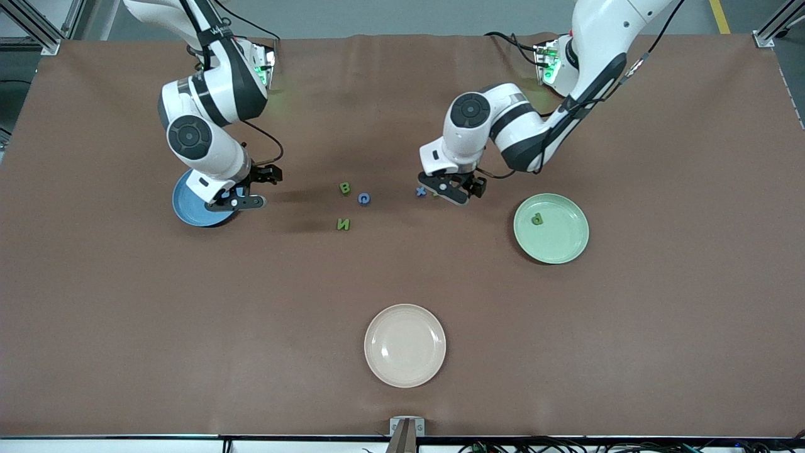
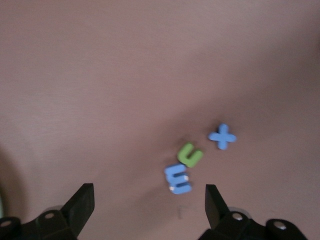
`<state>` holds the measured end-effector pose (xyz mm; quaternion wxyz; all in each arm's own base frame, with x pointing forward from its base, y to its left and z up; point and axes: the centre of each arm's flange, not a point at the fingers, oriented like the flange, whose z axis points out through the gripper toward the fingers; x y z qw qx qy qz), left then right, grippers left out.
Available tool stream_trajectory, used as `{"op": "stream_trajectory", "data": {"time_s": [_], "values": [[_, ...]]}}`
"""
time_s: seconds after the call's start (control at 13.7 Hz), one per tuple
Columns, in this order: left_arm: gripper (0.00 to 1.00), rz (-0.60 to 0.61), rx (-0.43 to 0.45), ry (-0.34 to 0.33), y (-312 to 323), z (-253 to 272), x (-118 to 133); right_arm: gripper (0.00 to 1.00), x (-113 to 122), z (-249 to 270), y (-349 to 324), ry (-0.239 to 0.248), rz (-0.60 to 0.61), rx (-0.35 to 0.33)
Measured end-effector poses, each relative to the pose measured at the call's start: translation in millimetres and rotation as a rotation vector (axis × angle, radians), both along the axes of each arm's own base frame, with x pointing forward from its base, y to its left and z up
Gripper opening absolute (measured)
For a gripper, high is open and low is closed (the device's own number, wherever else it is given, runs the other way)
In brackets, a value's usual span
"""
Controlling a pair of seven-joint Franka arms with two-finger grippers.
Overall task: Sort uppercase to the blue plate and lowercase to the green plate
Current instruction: 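Move the right gripper to green N while the left gripper nears blue E, then carry the N to the blue plate while the left gripper carries the E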
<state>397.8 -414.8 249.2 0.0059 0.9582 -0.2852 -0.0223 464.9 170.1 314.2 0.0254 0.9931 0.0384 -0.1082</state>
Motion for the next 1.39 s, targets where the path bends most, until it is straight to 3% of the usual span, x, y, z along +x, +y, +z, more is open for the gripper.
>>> {"op": "stream_trajectory", "data": {"time_s": [0.29,0.59,0.95,1.32,1.39], "values": [[0.97,-0.029,-0.019,0.039,-14,-19,-16,1.0,11,8,28,-0.067,-0.024,0.013],[0.97,-0.044,-0.021,0.062,-12,-37,-18,1.0,18,-32,96,-0.161,-0.056,0.038],[0.93,-0.032,-0.02,0.042,-6,-55,-13,1.0,26,-86,145,-0.184,-0.124,0.122],[0.89,0.009,-0.037,0.035,-1,-76,-10,0.95,25,-119,168,-0.203,-0.165,0.122],[0.88,0.01,-0.038,0.038,-1,-78,-11,0.89,26,-123,168,-0.204,-0.167,0.121]]}}
